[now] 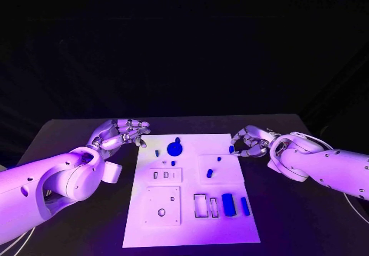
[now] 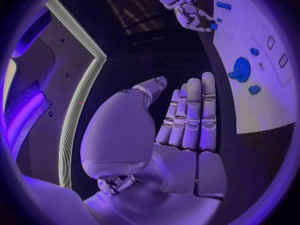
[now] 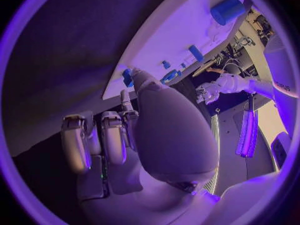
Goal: Assemble the parts on the task board
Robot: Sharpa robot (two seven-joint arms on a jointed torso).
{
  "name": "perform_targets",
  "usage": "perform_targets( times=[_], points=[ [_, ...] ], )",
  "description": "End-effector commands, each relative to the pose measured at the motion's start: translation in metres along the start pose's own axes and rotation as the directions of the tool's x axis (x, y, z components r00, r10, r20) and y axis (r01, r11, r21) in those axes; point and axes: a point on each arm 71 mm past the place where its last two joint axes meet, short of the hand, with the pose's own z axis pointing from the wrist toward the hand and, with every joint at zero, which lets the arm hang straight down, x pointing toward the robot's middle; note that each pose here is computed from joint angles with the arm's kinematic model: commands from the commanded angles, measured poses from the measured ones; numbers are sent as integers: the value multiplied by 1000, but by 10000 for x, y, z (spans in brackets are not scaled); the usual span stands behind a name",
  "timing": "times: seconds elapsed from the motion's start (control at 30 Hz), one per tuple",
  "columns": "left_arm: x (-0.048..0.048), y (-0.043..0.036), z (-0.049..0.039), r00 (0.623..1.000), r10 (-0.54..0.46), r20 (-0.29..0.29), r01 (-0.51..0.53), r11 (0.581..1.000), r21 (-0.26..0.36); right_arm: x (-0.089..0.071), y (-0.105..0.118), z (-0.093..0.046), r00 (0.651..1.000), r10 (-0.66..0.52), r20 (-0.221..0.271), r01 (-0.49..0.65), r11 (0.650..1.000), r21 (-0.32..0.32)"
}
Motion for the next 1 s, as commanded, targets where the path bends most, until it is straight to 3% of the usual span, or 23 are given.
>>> perform_targets(
  times=[0.03,1.0],
  points=[
    [22,-14,4,1000,-5,-19,5,1000,11,14,6,17,1000,-6,8,6,1000,6],
    [13,-7,9,1000,-2,-18,2,1000,7,106,4,87,1000,-5,-10,5,999,38]
  ],
)
